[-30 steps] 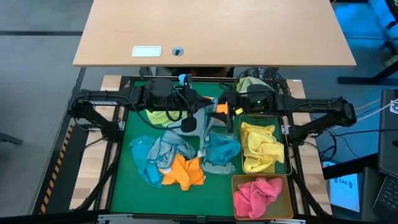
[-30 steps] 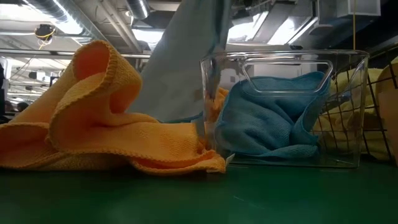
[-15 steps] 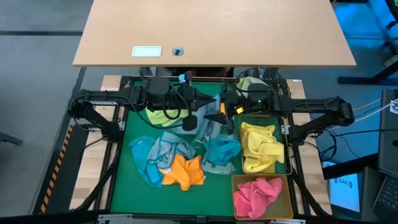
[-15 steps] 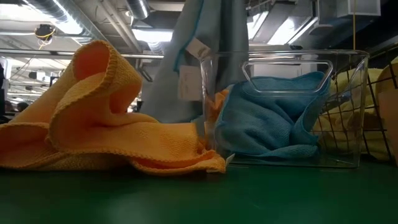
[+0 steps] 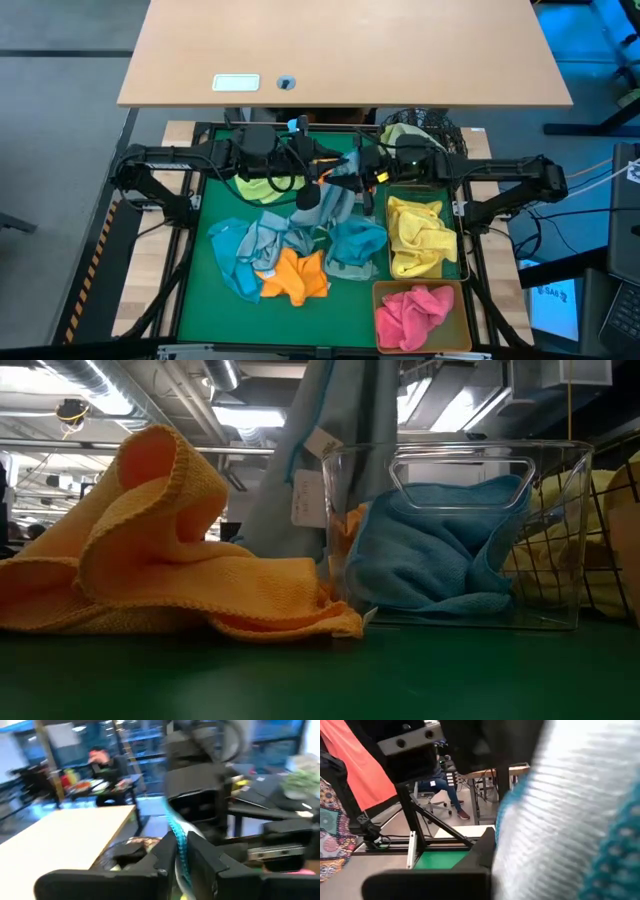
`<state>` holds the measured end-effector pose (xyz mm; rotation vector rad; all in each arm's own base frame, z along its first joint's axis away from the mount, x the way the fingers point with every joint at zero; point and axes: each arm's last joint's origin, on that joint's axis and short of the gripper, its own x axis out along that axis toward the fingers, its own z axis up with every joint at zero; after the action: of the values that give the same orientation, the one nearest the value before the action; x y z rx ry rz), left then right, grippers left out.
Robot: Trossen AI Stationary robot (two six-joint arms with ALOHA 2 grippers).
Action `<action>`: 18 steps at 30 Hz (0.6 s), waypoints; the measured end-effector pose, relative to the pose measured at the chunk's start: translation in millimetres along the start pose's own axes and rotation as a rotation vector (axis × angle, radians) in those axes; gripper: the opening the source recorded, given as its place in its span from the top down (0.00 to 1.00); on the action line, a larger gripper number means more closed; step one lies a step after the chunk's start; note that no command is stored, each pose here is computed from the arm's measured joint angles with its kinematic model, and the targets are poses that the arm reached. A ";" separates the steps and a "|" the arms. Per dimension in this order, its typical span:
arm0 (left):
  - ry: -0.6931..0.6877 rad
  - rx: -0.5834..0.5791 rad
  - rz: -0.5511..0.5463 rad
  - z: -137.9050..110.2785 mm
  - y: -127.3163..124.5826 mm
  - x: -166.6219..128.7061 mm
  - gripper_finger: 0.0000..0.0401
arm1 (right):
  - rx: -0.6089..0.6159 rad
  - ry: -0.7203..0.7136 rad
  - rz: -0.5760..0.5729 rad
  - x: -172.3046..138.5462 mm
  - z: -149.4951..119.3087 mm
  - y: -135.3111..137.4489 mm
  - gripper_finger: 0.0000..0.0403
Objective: Sort microfiber towel by color & place in baskets
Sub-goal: Put the blue towel into the transparent bin
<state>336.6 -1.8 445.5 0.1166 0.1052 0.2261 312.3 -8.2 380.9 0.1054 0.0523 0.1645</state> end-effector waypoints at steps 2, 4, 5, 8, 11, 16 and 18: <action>0.023 -0.033 0.069 -1.8 1.9 -0.2 0.87 | 0.037 0.038 -0.002 -5.9 7.3 2.1 0.95; 0.062 -0.028 0.115 -5.5 3.2 -0.4 0.86 | 0.054 0.088 -0.004 -11.9 16.3 4.5 0.98; 0.085 -0.018 0.120 -7.8 3.3 -0.6 0.85 | 0.059 0.111 -0.003 -15.2 21.3 6.3 0.98; 0.154 0.006 0.112 -14.6 2.4 -1.4 0.85 | 0.086 0.167 0.010 -23.6 37.4 16.3 0.98; 0.243 0.035 0.099 -23.3 1.8 -3.1 0.85 | 0.098 0.208 0.036 -32.7 53.5 28.8 0.98; 0.385 0.079 0.088 -36.8 1.8 -7.4 0.85 | 0.109 0.244 0.094 -47.5 76.0 51.5 0.98; 0.421 0.087 0.081 -40.2 1.4 -8.9 0.85 | 0.124 0.234 0.116 -53.2 85.9 58.9 0.99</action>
<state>323.0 1.7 406.7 0.1586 0.5302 0.3249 255.7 32.1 475.0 0.2128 0.2905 0.2888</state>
